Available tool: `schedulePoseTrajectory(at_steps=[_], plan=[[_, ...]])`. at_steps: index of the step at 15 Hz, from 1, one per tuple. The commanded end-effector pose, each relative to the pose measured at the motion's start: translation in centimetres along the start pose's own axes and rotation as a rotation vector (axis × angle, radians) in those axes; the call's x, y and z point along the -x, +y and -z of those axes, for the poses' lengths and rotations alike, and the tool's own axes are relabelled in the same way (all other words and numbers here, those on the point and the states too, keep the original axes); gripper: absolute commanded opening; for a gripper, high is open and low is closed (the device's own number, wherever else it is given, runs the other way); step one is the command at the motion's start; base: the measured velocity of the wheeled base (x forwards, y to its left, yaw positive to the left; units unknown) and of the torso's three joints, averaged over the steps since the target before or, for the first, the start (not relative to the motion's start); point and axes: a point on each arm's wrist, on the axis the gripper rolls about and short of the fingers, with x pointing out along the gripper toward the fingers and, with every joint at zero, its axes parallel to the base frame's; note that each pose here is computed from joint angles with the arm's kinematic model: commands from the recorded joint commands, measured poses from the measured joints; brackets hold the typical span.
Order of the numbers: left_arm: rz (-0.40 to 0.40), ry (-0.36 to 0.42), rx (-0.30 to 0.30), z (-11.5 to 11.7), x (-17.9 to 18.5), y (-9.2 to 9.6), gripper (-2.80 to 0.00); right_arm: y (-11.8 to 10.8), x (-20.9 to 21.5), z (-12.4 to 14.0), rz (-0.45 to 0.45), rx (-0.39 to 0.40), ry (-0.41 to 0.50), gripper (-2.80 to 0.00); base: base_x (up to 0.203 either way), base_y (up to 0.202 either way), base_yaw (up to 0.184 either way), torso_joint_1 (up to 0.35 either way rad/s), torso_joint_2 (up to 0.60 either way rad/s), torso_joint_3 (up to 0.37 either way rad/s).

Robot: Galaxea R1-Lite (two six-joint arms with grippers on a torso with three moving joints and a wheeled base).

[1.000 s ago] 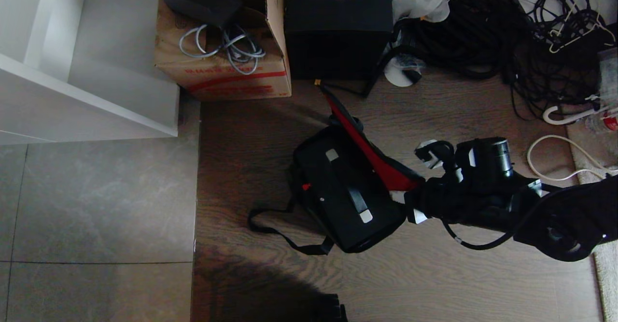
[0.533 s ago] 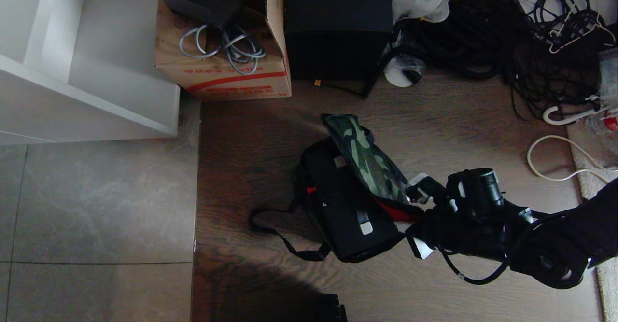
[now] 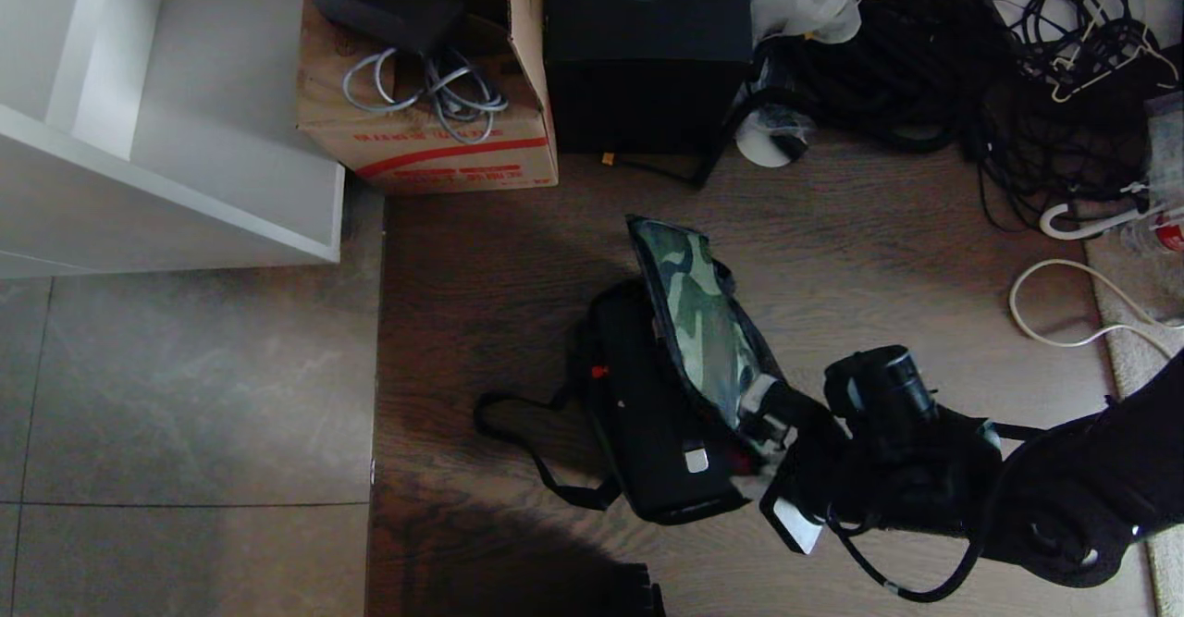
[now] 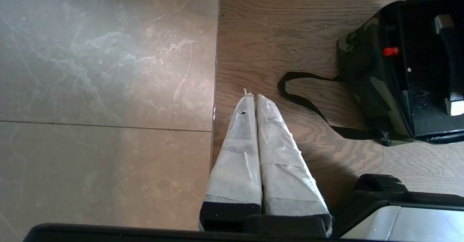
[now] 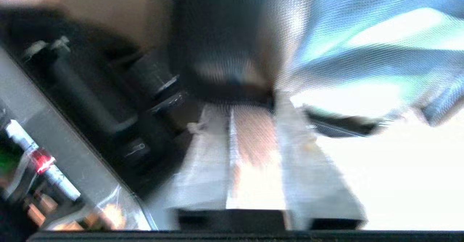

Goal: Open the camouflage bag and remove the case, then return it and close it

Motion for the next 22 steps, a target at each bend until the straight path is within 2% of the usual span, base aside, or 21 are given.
schedulePoseTrajectory(at_steps=[1, 5, 7, 9, 12, 16, 20, 22], plan=[[0.000, 0.009, 0.000, 0.2, -0.1, 0.0, -2.80, 1.5, -2.0, -0.3, -0.047, 0.041, 0.008, 0.00, 0.000, 0.000, 0.000, 0.000, 0.00, 0.000], [-0.001, 0.009, 0.000, 0.2, -0.1, 0.0, -2.80, 4.1, -3.9, -0.3, -0.159, 0.078, 0.019, 0.00, 0.000, 0.000, 0.000, 0.000, 0.00, 0.000], [0.000, 0.009, 0.000, 0.2, -0.1, 0.0, -2.80, 4.9, -4.1, -0.5, -0.201, 0.004, 0.015, 0.00, 0.000, 0.000, 0.000, 0.000, 0.00, 0.000], [0.000, 0.009, 0.000, 0.2, -0.1, 0.0, -2.80, 4.4, -3.2, -2.1, -0.178, -0.061, -0.052, 0.00, 0.000, 0.000, 0.000, 0.000, 0.00, 0.000], [0.000, 0.009, 0.000, 0.2, -0.1, 0.0, -2.80, 2.2, 0.5, -5.2, -0.127, -0.182, -0.155, 0.00, 0.000, 0.000, 0.000, 0.000, 0.00, 0.000], [0.000, 0.009, 0.000, 0.2, -0.1, 0.0, -2.80, 1.0, 4.9, -7.8, -0.096, -0.196, -0.247, 0.00, 0.000, 0.000, 0.000, 0.000, 0.00, 0.000], [-0.001, 0.008, 0.000, 0.2, -0.1, 0.0, -2.80, 0.3, 2.2, -9.5, -0.007, -0.206, -0.240, 0.00, 0.000, 0.000, 0.000, 0.000, 0.00, 0.000], [-0.001, 0.008, 0.000, 0.2, -0.1, 0.0, -2.80, 0.9, -0.3, -10.1, 0.025, -0.187, -0.217, 0.00, 0.000, 0.000, 0.000, 0.000, 0.00, 0.000]])
